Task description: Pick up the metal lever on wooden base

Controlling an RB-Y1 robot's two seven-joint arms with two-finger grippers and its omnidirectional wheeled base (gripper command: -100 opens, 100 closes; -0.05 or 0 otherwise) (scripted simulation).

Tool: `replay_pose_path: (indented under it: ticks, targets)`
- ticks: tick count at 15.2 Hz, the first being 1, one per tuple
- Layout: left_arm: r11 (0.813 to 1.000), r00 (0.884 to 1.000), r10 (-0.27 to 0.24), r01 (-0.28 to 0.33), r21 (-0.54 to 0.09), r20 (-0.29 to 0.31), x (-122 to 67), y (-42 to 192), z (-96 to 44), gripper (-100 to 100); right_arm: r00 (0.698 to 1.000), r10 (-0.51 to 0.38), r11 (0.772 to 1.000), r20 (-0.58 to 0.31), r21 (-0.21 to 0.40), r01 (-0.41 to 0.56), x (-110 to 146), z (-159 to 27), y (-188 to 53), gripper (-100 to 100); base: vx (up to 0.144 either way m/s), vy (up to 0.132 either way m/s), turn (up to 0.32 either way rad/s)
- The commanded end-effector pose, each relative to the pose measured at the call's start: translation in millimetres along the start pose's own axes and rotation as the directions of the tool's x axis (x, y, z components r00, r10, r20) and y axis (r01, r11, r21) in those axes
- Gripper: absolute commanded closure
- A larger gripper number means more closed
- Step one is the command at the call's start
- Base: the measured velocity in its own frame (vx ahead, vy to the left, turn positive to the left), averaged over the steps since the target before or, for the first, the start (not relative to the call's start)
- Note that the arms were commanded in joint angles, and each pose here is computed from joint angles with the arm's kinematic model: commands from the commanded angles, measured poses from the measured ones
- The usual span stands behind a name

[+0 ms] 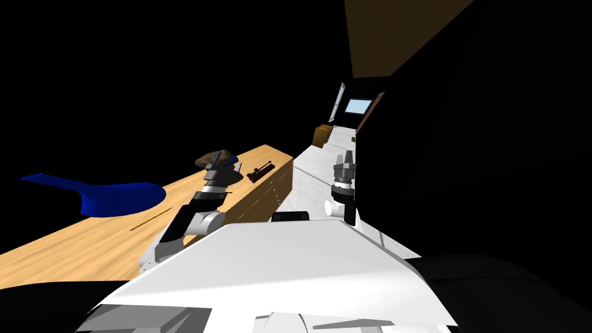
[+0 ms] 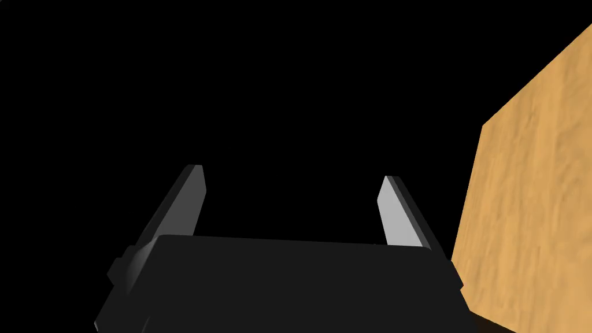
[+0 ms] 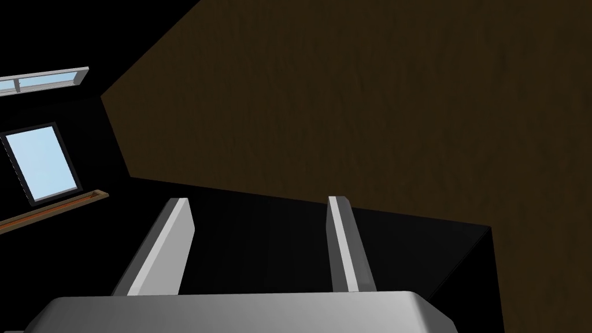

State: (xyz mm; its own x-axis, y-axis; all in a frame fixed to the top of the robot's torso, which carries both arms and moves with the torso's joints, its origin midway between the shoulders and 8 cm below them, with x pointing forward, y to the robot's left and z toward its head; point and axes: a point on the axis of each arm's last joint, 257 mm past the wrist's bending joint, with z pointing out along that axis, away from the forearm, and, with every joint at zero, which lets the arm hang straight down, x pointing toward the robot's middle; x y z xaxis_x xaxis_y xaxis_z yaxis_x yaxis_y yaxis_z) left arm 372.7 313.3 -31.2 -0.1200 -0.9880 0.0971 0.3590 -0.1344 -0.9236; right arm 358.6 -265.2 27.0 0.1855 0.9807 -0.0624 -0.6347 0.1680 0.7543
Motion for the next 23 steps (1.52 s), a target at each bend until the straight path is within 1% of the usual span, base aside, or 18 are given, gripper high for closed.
replay_pose_path:
  ticks: [1, 2, 3, 4, 5, 6, 7, 9, 10, 12, 13, 15, 16, 17, 19, 20, 22, 23]
  targets:
    - [0.997, 0.999, -0.034, 0.035, -0.073, 0.006, -11.0, 14.9, -1.9, -100, 1.0, 0.0, 1.0, 0.0, 0.0, 0.0, 0.0, 0.0, 0.0, 0, 0.051, -0.037, -0.015]
    - [0.995, 0.999, -0.031, 0.032, -0.094, 0.008, -11.9, 20.0, -2.1, -100, 1.0, 0.0, 1.0, 0.0, 0.0, 0.0, 0.0, 0.0, 0.0, 0, 0.064, -0.049, -0.013]
    - [0.995, 0.999, -0.031, 0.032, -0.094, 0.008, -11.9, 20.0, -2.1, -100, 1.0, 0.0, 1.0, 0.0, 0.0, 0.0, 0.0, 0.0, 0.0, 0, 0.045, -0.042, 0.003]
    - [0.987, 0.998, -0.06, 0.062, -0.15, 0.015, -20.7, 31.3, -3.9, -100, 1.0, 0.0, 1.0, 0.0, 0.0, 0.0, 0.0, 0.0, 0.0, 0, 0.049, -0.047, -0.01]
    - [0.984, 0.998, -0.058, 0.06, -0.169, 0.019, -21.8, 36.1, -4.6, -100, 1.0, 0.0, 1.0, 0.0, 0.0, 0.0, 0.0, 0.0, 0.0, 0, 0.057, -0.052, -0.016]
    - [0.983, 0.998, -0.058, 0.06, -0.173, 0.02, -22.0, 37.1, -4.8, -100, 1.0, 0.0, 1.0, 0.0, 0.0, 0.0, 0.0, 0.0, 0.0, 0, 0.041, -0.043, -0.004]
    - [0.97, 0.996, -0.086, 0.091, -0.226, 0.032, -31.0, 47.7, -7.3, -100, 1.0, 0.0, 1.0, 0.0, 0.0, 0.0, 0.0, 0.0, 0.0, 0, 0.06, -0.061, -0.011]
    - [0.964, 0.996, -0.083, 0.09, -0.251, 0.039, -32.5, 54.0, -8.8, -100, 1.0, 0.0, 1.0, 0.0, 0.0, 0.0, 0.0, 0.0, 0.0, 0, 0.062, -0.063, -0.005]
    - [0.947, 0.993, -0.109, 0.12, -0.298, 0.052, -41.4, 62.6, -11.6, -100, 1.0, 0.0, 1.0, 0.0, 0.0, 0.0, 0.0, 0.0, 0.0, 0, 0.058, -0.056, -0.014]
    - [0.937, 0.992, -0.106, 0.121, -0.328, 0.063, -43.3, 70.4, -14.2, -100, 1.0, 0.0, 1.0, 0.0, 0.0, 0.0, 0.0, 0.0, 0.0, 0, 0.061, -0.048, -0.009]
    - [0.916, 0.988, -0.13, 0.151, -0.371, 0.082, -52.5, 78.2, -17.7, -100, 1.0, 0.0, 1.0, 0.0, 0.0, 0.0, 0.0, 0.0, 0.0, 0, 0.069, -0.055, -0.013]
    - [0.903, 0.988, -0.126, 0.153, -0.402, 0.093, -54.3, 86.2, -21.1, -100, 1.0, 0.0, 1.0, 0.0, 0.0, 0.0, 0.0, 0.0, 0.0, 0, 0.071, -0.05, -0.005]
    - [0.903, 0.988, -0.126, 0.153, -0.402, 0.093, -54.3, 86.2, -21.1, -100, 1.0, 0.0, 1.0, 0.0, 0.0, 0.0, 0.0, 0.0, 0.0, 0, 0.026, -0.024, 0.003]
    - [0.875, 0.982, -0.149, 0.186, -0.446, 0.116, -63.6, 94.1, -25.4, -100, 1.0, 0.0, 1.0, 0.0, 0.0, 0.0, 0.0, 0.0, 0.0, 0, 0.033, -0.042, -0.017]
    - [0.861, 0.981, -0.143, 0.187, -0.472, 0.128, -65.4, 101.1, -29.3, -100, 1.0, 0.0, 1.0, 0.0, 0.0, 0.0, 0.0, 0.0, 0.0, 0, 0.049, -0.046, -0.008]
    - [0.836, 0.975, -0.161, 0.217, -0.505, 0.152, -74.5, 106.2, -33.2, -100, 1.0, 0.0, 1.0, 0.0, 0.0, 0.0, 0.0, 0.0, 0.0, 0, 0.072, -0.057, -0.014]
    - [0.815, 0.974, -0.155, 0.221, -0.536, 0.166, -76.3, 114.4, -38.5, -100, 1.0, 0.0, 1.0, 0.0, 0.0, 0.0, 0.0, 0.0, 0.0, 0, 0.064, -0.054, -0.005]
    - [0.787, 0.966, -0.169, 0.252, -0.564, 0.196, -85.8, 119.2, -43.4, -100, 1.0, 0.0, 1.0, 0.0, 0.0, 0.0, 0.0, 0.0, 0.0, 0, 0.068, -0.062, -0.016]
